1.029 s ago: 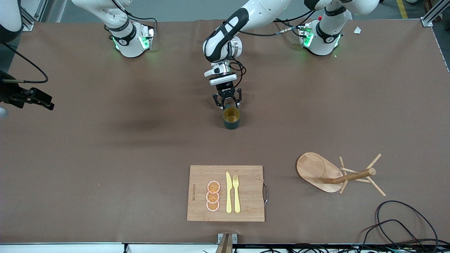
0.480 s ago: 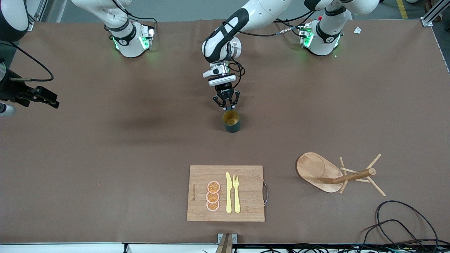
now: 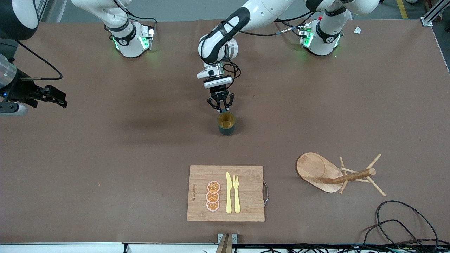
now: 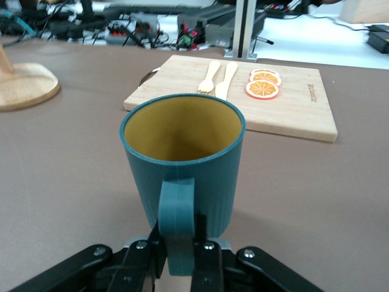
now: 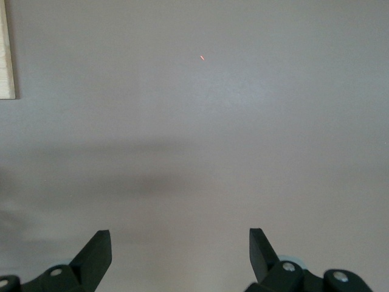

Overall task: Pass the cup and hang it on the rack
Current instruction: 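Close the left gripper on the handle and lift the mug, then carry the mug with the left gripper to the wooden rack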

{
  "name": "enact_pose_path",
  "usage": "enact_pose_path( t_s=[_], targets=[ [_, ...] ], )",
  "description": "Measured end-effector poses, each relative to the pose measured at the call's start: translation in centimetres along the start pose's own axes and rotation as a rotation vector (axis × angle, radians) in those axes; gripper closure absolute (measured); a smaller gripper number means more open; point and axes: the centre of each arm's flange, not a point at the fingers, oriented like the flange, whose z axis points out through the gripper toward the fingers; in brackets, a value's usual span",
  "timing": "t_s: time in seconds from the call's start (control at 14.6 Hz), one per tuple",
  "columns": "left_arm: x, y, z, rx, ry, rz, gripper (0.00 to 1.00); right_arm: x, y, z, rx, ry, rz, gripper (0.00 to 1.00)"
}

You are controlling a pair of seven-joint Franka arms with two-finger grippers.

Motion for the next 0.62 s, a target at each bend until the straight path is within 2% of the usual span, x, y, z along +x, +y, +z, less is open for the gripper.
enact_pose_path(
  t_s=[0.21, 0.41, 0.62],
  targets=[
    [6.5, 3.5, -1.1, 0.059, -0.109, -0.057, 0.79, 0.0, -1.0, -0.1, 0.002, -0.001, -0.018, 0.0],
    [16.0, 3.6, -0.4, 0.112, -0.219, -0.074, 0.79, -0.1, -1.5, -0.2, 0.002, 0.0, -0.027, 0.0],
    [26.1, 1.8, 0.3, 0.135, -0.363, -0.114, 0.79, -0.2, -1.4, -0.3, 0.002, 0.001, -0.025, 0.0]
  ],
)
